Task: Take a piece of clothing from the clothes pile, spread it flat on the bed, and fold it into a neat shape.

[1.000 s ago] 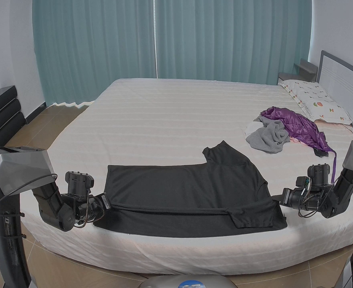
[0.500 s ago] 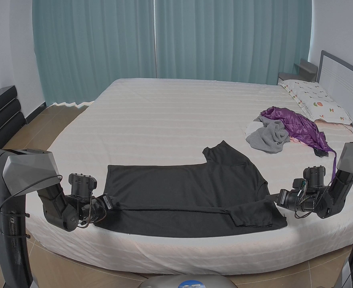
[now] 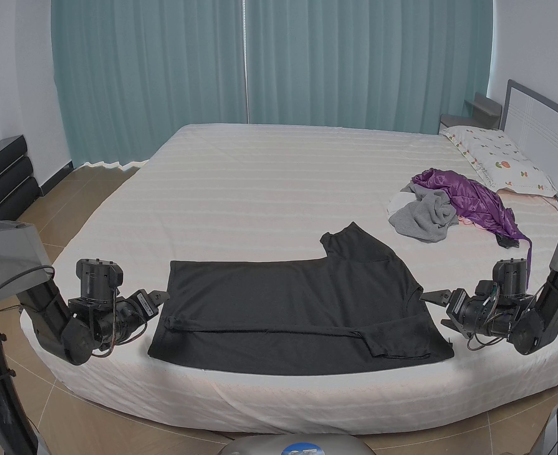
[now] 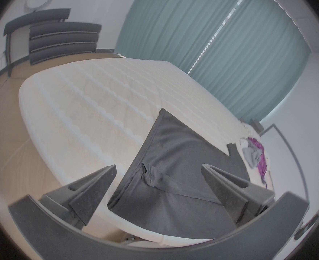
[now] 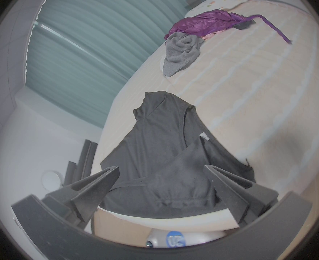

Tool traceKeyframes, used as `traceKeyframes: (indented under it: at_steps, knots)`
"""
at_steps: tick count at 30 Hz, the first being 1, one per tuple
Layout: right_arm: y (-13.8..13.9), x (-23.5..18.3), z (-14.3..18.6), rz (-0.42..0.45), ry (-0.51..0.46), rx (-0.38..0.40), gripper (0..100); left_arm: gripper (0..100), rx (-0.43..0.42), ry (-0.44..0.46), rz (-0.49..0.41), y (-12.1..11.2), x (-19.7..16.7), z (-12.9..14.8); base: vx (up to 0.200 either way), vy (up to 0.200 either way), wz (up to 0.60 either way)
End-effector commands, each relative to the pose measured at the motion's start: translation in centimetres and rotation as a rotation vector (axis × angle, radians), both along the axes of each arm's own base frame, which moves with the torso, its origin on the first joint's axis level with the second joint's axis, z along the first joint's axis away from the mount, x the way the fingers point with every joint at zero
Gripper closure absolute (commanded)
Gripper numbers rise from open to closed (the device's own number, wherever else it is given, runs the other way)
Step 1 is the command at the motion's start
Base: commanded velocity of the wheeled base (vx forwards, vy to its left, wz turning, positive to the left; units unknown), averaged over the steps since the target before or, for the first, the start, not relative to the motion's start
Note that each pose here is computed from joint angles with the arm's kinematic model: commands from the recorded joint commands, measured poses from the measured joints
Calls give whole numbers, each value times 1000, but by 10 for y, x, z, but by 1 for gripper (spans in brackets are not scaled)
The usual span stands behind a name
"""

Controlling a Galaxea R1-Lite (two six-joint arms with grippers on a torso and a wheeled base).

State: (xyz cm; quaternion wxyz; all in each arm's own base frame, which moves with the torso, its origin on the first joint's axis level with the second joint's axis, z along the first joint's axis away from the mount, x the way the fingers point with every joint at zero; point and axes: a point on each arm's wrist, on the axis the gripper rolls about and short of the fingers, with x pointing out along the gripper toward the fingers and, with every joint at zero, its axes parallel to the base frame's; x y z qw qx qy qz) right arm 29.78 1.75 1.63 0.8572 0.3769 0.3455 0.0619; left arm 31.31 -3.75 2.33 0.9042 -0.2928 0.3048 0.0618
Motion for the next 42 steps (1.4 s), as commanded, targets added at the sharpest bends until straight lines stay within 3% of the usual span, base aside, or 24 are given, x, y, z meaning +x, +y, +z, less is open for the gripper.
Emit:
traceKeyframes:
  at_steps: [1,5,14,27,36,42]
  knots:
    - [4,-22,6,-30,0,68,0,0,-97,-47,54,0,-19,26,0,0,0]
    - [3,-27,0,-56,0,104,0,0,-211,-55,98,0,-19,30,50,0,0]
    - [3,-32,-9,-57,35,115,0,0,-249,-22,59,-1,-27,19,111,0,0]
    - [2,-31,-13,-60,50,114,0,0,-248,1,35,-7,-32,16,0,-92,0]
    - [3,-31,-20,-60,73,113,0,0,-208,98,-4,-26,-23,-18,0,0,0]
    - [3,-30,-26,-58,85,109,0,0,-166,118,21,-32,-17,-31,0,0,0]
